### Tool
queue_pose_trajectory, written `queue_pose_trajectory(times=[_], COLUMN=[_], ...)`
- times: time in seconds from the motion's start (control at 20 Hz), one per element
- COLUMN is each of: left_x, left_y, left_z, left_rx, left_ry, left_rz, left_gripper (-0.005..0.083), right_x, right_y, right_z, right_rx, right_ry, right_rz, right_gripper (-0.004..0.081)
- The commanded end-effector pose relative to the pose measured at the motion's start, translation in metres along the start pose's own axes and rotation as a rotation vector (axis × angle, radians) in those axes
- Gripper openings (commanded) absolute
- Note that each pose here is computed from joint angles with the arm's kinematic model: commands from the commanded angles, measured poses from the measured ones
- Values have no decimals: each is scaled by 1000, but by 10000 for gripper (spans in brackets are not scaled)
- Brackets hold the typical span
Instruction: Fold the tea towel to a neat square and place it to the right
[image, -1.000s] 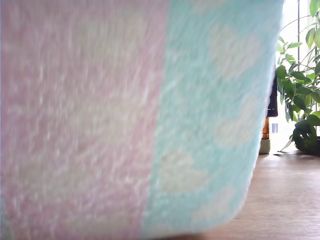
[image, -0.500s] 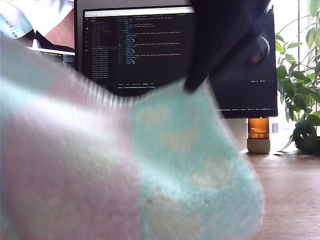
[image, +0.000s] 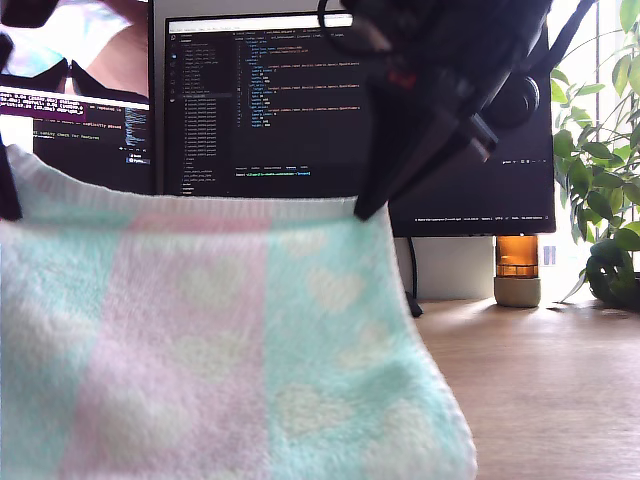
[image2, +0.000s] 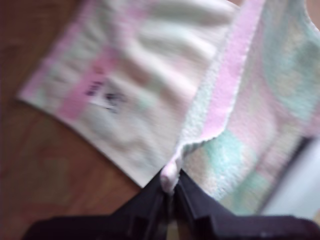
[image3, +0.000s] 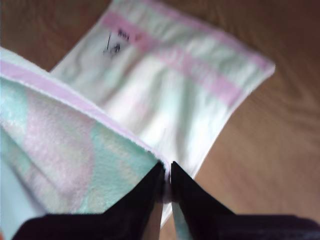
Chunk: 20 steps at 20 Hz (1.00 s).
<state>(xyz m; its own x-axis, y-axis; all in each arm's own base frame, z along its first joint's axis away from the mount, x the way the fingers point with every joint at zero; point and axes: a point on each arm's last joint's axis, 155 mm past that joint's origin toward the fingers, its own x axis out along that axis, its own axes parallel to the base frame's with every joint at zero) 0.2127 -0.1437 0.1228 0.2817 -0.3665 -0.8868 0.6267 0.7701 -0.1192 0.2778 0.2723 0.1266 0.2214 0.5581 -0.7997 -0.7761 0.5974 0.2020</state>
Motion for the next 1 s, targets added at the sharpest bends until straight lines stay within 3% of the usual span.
queue_pose_trajectory(times=[0.0, 0.55, 0.95], left_x=[9, 41, 76], left_y=[9, 53, 76], left_z=[-2, 23, 24], left_rx=[-14, -35, -79], left_ry=[15, -24, 5], left_rz=[12, 63, 61], left_gripper=[-23, -24, -24], right_x=[9, 45, 66], right_y=[-7, -30, -46], right_z=[0, 16, 28], right_rx=[4, -1, 0], right_ry=[-4, -59, -100], right_rz=[-5, -24, -38], right_gripper=[-12, -12, -12])
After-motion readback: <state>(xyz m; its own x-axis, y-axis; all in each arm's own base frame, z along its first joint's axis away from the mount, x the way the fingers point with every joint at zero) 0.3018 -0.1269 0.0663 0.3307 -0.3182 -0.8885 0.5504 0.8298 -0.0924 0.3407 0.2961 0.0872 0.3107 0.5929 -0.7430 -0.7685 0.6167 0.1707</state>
